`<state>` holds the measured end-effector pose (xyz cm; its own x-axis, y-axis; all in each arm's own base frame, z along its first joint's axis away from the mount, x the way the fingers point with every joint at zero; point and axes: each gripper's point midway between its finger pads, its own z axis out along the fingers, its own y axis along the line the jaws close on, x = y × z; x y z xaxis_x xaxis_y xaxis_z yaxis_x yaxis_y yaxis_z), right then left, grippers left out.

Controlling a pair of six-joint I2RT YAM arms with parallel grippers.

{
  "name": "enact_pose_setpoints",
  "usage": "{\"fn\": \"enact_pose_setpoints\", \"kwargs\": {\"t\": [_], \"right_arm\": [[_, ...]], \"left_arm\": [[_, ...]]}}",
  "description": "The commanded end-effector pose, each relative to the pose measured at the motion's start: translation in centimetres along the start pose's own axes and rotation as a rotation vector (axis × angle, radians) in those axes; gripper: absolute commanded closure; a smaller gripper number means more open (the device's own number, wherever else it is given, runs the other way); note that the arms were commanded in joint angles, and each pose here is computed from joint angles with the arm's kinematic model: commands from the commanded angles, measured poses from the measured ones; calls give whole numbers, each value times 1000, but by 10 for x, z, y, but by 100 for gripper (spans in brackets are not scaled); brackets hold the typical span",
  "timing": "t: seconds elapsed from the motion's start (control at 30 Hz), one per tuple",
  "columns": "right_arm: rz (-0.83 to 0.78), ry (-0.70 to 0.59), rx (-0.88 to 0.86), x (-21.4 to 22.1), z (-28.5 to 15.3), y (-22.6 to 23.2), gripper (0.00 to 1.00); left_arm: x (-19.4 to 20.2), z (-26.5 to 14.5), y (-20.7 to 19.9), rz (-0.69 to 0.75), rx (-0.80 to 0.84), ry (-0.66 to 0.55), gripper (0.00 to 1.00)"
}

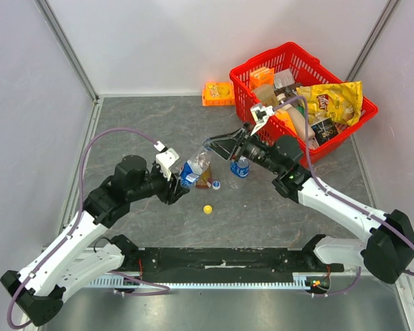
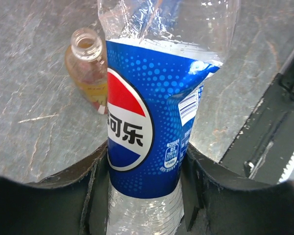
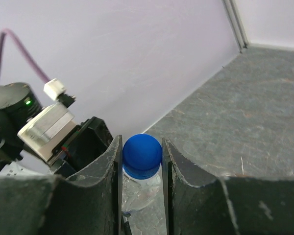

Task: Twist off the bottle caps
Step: Unscrew the bottle cap from the plastic bottle.

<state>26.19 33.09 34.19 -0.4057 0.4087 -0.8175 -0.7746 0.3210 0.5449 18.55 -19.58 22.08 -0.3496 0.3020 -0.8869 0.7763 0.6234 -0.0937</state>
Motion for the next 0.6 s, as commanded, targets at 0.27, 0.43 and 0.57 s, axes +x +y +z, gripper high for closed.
{"fn": "enact_pose_setpoints", "kwargs": {"t": [0.27,0.43,0.57], "right_arm": [[-252,-23,-446,-11,-40,94,100],[-343,-3,-564,-7,-60,116,100],[-377,12,-703,-3,-78,138,100]], "left_arm": [[-55,-39,-74,90,388,-195,98],[-60,-59,-103,116,560,-225,98],[-64,-71,-120,140,677,-240,98]]}}
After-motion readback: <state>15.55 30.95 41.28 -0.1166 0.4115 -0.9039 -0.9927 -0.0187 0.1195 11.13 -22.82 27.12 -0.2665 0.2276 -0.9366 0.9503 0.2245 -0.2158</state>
